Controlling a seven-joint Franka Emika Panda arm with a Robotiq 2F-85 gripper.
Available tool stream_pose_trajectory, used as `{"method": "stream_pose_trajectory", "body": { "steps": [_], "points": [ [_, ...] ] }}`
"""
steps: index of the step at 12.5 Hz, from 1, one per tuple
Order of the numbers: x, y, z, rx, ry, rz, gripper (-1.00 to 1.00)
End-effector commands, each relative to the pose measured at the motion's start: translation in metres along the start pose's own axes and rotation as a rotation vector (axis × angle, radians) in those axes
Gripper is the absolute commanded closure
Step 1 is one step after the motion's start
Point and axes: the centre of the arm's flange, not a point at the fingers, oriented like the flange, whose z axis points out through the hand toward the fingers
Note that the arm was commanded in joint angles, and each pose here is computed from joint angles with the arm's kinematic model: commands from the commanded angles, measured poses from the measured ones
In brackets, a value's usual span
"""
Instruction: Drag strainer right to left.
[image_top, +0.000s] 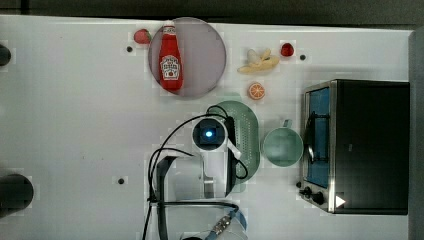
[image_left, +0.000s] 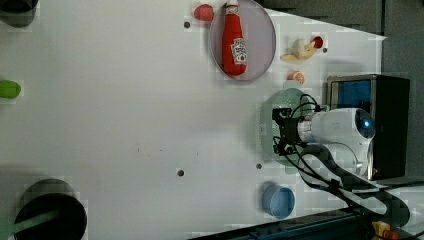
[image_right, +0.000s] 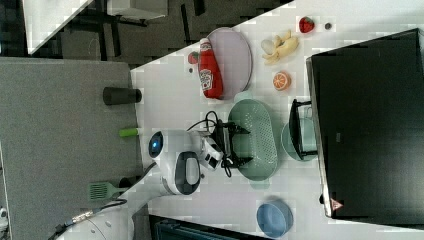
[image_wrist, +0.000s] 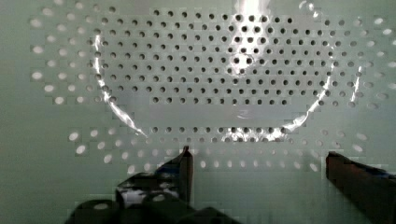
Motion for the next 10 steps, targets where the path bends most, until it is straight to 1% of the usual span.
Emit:
{"method": "stream_pose_trajectory", "body": {
  "steps": [1, 2, 4, 6, 10],
  "points": [
    [-0.049, -0.003, -0.007, 0.027, -0.008, 0.005, -1.00],
    [-0.060, -0.002, -0.007, 0.027, -0.010, -0.005, -1.00],
    [-0.083, -0.001, -0.007, 0.025, -0.026, 0.036, -1.00],
    [-0.110, -0.002, -0.007, 0.023, -0.037, 0.043, -1.00],
    [-0.159, -0.010, -0.005, 0.022, -0.077, 0.060, -1.00]
  ]
}}
